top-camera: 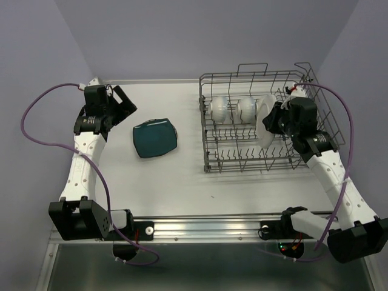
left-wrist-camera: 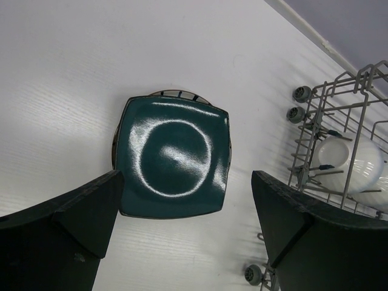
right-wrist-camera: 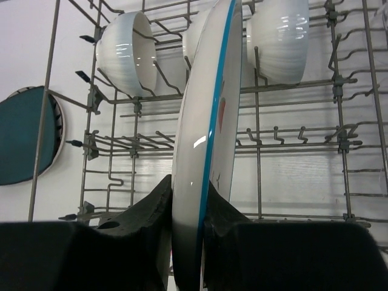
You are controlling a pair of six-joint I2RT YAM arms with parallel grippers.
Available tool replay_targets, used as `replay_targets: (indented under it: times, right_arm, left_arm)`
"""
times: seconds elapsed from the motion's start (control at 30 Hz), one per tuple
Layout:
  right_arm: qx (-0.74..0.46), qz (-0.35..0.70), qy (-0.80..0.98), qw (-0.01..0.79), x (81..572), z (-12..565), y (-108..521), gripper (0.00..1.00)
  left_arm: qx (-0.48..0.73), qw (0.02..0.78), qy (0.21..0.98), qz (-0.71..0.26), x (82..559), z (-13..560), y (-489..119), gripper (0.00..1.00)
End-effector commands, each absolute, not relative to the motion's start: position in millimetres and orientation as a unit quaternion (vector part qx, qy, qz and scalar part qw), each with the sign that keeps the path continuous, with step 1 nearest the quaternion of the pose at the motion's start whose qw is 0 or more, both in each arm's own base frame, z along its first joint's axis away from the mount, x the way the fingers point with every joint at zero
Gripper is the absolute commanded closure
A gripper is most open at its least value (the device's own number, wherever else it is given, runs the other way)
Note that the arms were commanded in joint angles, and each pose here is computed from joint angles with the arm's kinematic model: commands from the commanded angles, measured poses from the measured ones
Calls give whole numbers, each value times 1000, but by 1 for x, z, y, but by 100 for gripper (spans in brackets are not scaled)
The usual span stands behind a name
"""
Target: Unload the mixed dishes from the dish rack
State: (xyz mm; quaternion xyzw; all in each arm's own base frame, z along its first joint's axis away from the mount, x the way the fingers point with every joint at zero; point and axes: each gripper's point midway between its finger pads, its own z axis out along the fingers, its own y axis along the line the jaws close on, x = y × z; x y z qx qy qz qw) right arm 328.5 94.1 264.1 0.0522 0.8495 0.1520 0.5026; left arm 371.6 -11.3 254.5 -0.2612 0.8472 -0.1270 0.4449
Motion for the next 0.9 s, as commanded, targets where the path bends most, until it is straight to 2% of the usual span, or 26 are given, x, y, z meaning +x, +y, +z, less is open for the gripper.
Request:
replay_targets:
  times: [0.0,0.13,0.27,0.43,0.57,0.6,0.73,0.77,0.87]
  right_arm:
    - [-41,200,739,642,336,389,113,99]
    - [-145,200,698,672,327,427,129,99]
    - [-311,197,643,671,318,449,157,99]
    - [-434,143,607,650,335,442,181,99]
    - [-551,10,545,632,341,425,213,99]
    - [-547,-45,542,637,352,420,211,99]
    - [-545,-152,482,669,355,437,223,99]
    - [-565,-163,475,655,356,412,228,99]
    - [-575,-215,433,660,354,412,236,99]
  left_arm:
    - [-229,493,825,-156,374,294,-19,1]
    - [-201,497,819,-206,372,309,-37,1]
    - [-148,490,812,-280,368,325,-69,1]
    - [-79,479,799,-356,358,360,-117,1]
    - [-35,474,787,-395,350,392,-146,1]
    - [-29,476,780,-404,348,403,-151,1]
    - [-29,481,769,-421,344,423,-158,1]
    - [-37,483,767,-420,346,426,-157,1]
    - [-55,483,762,-427,352,429,-160,1]
